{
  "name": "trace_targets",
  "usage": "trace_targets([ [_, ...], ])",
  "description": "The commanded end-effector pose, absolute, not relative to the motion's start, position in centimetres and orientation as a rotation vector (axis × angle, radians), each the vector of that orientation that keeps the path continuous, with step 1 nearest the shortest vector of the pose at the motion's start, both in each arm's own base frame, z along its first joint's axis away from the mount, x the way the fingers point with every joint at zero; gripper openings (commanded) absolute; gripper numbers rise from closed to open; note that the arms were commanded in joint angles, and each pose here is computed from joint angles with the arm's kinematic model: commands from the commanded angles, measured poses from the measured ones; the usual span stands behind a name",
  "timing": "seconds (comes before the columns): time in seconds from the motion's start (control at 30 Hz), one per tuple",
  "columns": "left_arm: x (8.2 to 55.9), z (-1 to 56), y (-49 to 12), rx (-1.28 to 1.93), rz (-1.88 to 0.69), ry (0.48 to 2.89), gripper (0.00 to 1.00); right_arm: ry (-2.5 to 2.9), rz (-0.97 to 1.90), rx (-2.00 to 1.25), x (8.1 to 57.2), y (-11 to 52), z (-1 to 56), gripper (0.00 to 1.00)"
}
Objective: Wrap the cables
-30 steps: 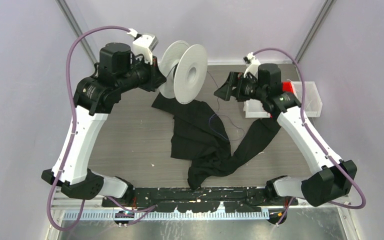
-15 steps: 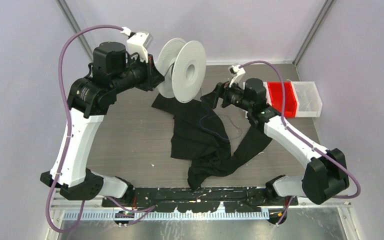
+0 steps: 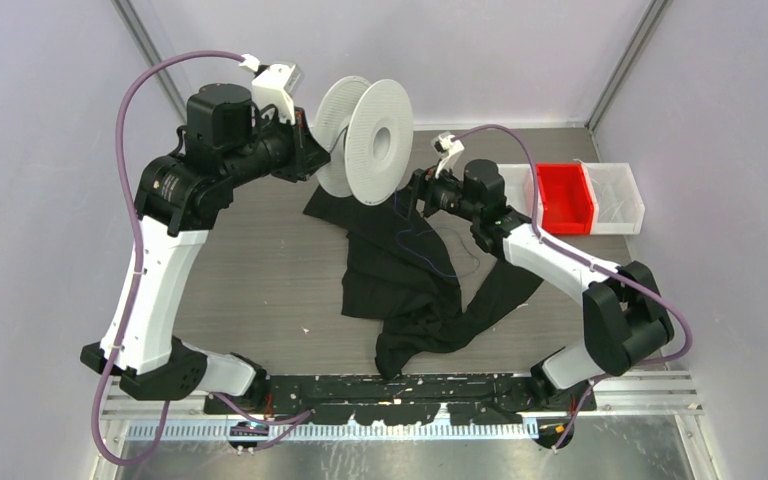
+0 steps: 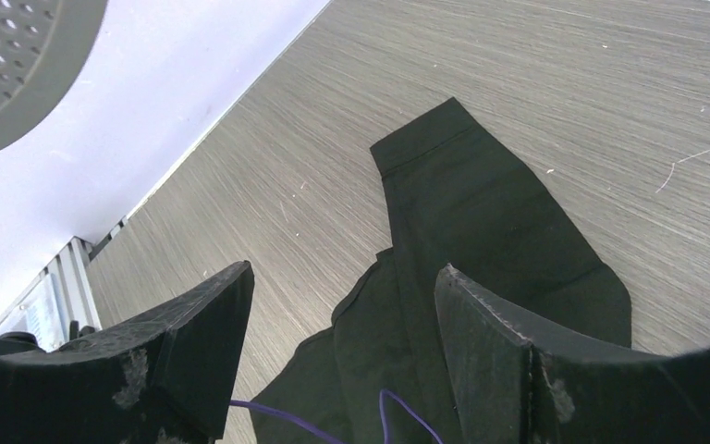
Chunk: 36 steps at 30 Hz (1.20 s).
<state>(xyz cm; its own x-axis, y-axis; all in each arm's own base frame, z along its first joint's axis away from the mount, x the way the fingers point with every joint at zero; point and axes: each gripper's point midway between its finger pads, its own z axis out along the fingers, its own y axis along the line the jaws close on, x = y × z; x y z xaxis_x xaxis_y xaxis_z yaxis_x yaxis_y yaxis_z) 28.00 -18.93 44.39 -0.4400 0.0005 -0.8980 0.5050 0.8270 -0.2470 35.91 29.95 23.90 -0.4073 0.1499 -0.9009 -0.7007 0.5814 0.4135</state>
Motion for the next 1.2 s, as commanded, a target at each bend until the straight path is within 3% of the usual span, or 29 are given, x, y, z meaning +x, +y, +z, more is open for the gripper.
trace_targets([
  [0.0, 27.9, 49.1, -18.9, 0.342, -0.65, 1.789, 0.0, 1.634, 0.982, -0.413, 36.7, 29.6, 27.5, 0.77],
  [0.3, 27.9, 48.7, -19.0, 0.358, -0.645, 1.802, 0.0, 1.682, 0.763, -0.284, 35.1, 22.5, 26.8, 0.86],
  [0.6, 27.6, 48.7, -19.0, 0.368, -0.654, 1.793, 0.0, 1.706, 0.707, -0.321, 31.7, 20.4, 28.0, 0.89],
  [1.03, 28.0, 48.2, -19.6, 0.38, -0.673, 1.794, 0.0, 1.723, 0.842, -0.561, 28.8, 24.3, 28.1, 0.91],
  [1.17, 28.0, 48.2, -19.8, 0.384, -0.683, 1.793, 0.0, 1.69, 0.823, -0.569, 30.4, 26.4, 28.3, 0.91],
])
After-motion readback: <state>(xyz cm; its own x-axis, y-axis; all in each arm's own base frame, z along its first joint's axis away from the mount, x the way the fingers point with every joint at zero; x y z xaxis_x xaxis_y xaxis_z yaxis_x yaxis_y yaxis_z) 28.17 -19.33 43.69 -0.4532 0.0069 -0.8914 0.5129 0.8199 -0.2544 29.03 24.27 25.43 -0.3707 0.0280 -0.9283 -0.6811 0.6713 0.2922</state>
